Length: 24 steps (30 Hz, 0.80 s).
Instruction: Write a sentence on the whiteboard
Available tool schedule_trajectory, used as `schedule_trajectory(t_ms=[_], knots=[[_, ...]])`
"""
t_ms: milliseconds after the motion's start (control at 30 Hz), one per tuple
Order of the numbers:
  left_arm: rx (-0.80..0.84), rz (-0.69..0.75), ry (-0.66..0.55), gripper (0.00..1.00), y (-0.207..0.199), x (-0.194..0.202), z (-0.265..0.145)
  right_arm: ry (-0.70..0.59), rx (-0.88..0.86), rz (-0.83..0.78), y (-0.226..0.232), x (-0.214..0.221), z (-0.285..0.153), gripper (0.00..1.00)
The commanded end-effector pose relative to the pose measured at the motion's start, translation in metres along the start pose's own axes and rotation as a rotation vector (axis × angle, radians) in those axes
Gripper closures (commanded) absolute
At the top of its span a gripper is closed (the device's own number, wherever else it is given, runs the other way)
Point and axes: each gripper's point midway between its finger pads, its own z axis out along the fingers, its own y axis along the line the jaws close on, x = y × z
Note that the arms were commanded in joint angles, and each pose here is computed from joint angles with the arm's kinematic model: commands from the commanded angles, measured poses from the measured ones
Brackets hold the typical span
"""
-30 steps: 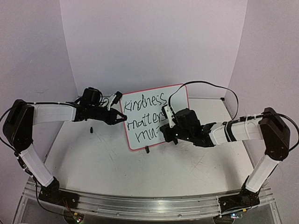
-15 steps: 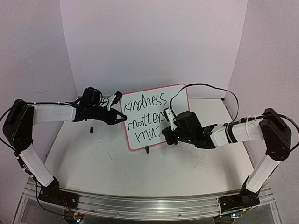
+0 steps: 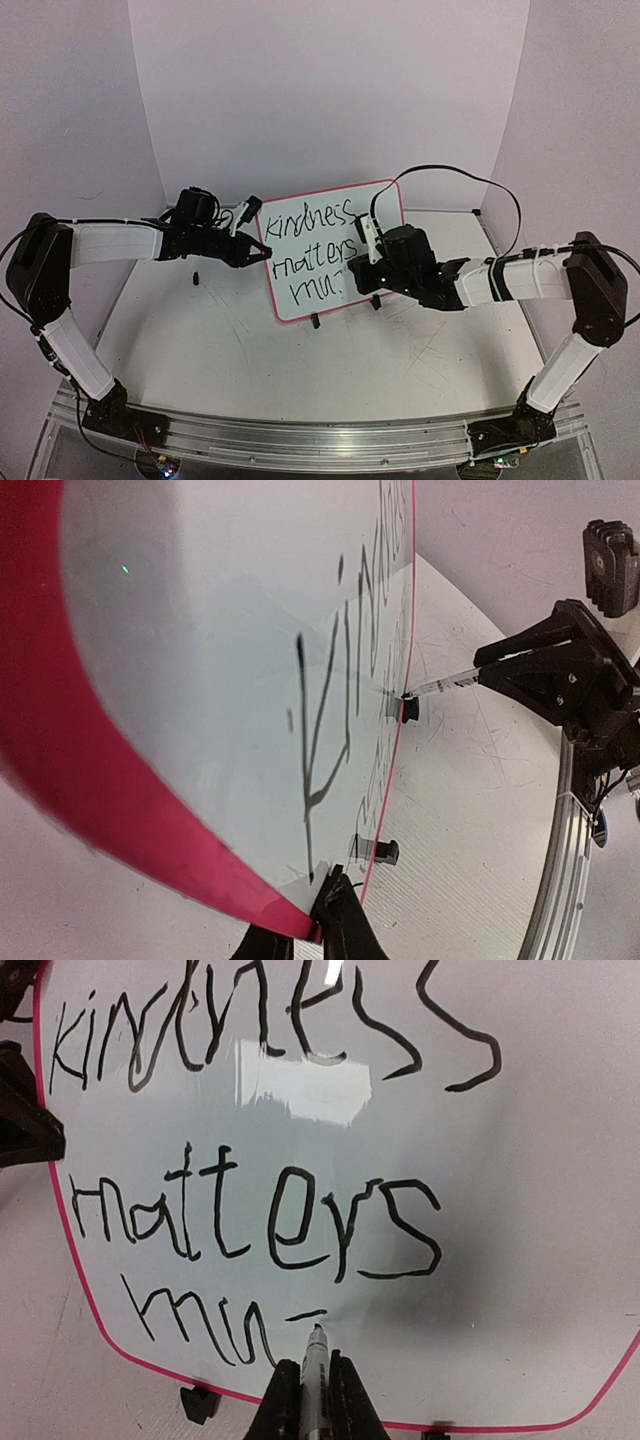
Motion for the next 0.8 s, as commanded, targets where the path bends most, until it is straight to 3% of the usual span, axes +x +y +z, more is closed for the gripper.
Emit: schedule_trajectory(t_ms=[0,767], knots=[[-0.262,0.069,0.051,1.0,0.053,0.009,-0.003,-0.08,0.023,0.029,-0.003,-0.031,0.001,1.0],[-0.266,0.07,0.053,1.0,0.054,0.009,-0.003,-0.026,-0.025,0.001,0.009,-0.012,0.015,1.0]])
